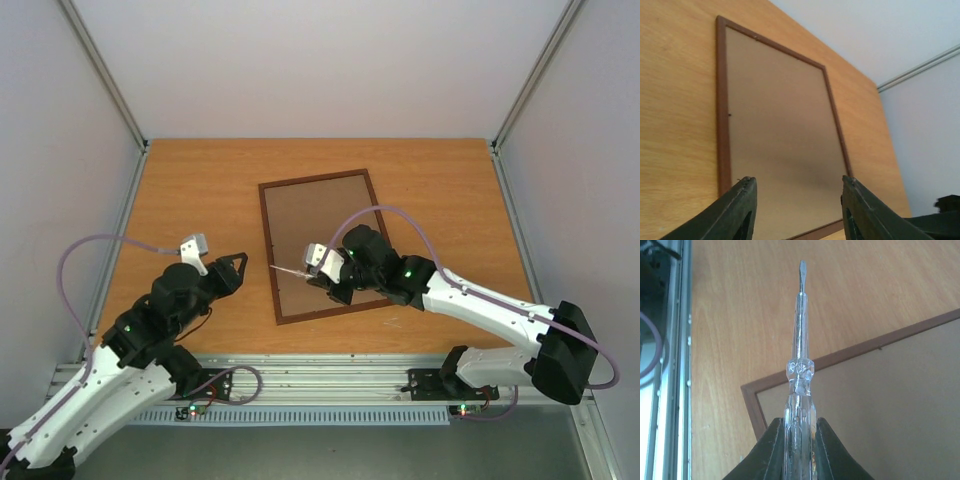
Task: Take the photo out of the frame
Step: Adjust the screwdriver.
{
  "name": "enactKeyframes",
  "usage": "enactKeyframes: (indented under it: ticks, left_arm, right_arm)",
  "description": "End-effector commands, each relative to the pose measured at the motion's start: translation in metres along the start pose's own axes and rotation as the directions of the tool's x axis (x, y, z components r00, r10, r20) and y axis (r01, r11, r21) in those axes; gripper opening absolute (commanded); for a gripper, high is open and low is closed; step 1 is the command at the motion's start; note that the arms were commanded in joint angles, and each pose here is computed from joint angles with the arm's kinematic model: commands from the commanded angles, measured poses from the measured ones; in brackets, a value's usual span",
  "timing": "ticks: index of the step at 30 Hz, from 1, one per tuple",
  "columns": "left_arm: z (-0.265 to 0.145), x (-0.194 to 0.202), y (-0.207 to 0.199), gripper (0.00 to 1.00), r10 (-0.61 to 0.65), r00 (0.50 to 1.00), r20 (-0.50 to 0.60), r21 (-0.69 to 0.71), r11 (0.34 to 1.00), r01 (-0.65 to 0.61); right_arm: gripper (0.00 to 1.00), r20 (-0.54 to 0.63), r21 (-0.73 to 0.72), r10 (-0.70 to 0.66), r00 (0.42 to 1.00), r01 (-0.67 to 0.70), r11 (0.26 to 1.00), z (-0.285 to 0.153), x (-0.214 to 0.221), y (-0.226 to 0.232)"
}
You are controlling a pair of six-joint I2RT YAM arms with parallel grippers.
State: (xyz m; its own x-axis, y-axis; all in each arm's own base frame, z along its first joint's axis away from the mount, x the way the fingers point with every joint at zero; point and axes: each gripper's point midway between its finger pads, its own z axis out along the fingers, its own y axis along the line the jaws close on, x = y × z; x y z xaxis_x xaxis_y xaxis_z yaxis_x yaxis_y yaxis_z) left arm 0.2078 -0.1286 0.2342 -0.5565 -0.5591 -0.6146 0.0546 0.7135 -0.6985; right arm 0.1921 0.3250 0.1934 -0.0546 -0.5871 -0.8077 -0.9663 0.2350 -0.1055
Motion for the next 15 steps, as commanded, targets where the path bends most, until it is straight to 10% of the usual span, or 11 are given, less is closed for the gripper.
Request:
enactKeyframes:
  ticks: [1,15]
  left_arm:
    - [0.006,0.01,0.008,0.48,0.053,0.995,-0.081,-0.046,0.997,-0.057]
    - [0.043,0.044,0.0,0.61,-0.225,0.95,-0.214,0.137,0.956,0.258]
  right_arm:
    - [0.01,-0.074,-0.011,-0.105,0.992,0.105,0.994,0.003,0.016,-0.001]
    - [0.01,0.006,0.068,-0.094,0.996,0.094,0.993,0.02,0.009,-0.014]
